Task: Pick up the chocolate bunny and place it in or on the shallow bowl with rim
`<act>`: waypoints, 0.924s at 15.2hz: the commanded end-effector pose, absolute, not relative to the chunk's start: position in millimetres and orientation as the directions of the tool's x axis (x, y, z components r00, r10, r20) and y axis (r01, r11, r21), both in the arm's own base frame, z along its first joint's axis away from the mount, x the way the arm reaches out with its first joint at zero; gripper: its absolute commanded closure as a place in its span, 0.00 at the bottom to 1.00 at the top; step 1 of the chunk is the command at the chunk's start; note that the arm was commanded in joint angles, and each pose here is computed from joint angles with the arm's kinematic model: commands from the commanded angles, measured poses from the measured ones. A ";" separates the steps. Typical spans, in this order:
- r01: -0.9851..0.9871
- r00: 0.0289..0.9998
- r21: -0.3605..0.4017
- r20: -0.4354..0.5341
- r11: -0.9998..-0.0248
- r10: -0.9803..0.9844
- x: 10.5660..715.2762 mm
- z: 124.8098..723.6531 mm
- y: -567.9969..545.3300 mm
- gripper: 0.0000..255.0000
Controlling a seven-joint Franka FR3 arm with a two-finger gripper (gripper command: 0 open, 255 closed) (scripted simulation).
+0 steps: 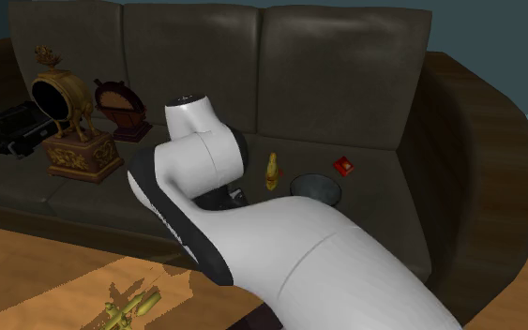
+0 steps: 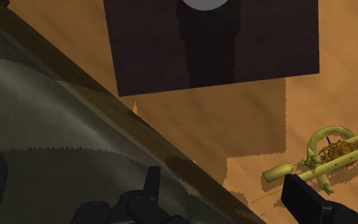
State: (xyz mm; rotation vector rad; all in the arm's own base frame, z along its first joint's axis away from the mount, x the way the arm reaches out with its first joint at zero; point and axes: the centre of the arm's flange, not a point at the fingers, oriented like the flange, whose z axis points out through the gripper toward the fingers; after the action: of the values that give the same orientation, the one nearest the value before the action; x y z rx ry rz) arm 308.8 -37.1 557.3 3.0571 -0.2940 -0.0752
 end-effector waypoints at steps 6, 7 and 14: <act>-0.267 0.964 0.094 0.011 -0.959 -0.267 347.0 542.3 -79.0 0.00; -0.282 0.959 0.098 0.021 -0.954 -0.282 354.4 539.7 -87.7 0.00; -0.390 0.920 0.117 0.098 -0.913 -0.380 402.5 524.9 -152.6 0.00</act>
State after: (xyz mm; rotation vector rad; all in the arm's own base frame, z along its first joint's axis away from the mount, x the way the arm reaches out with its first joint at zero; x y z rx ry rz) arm 394.3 -142.1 529.1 2.9571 -0.5698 0.0938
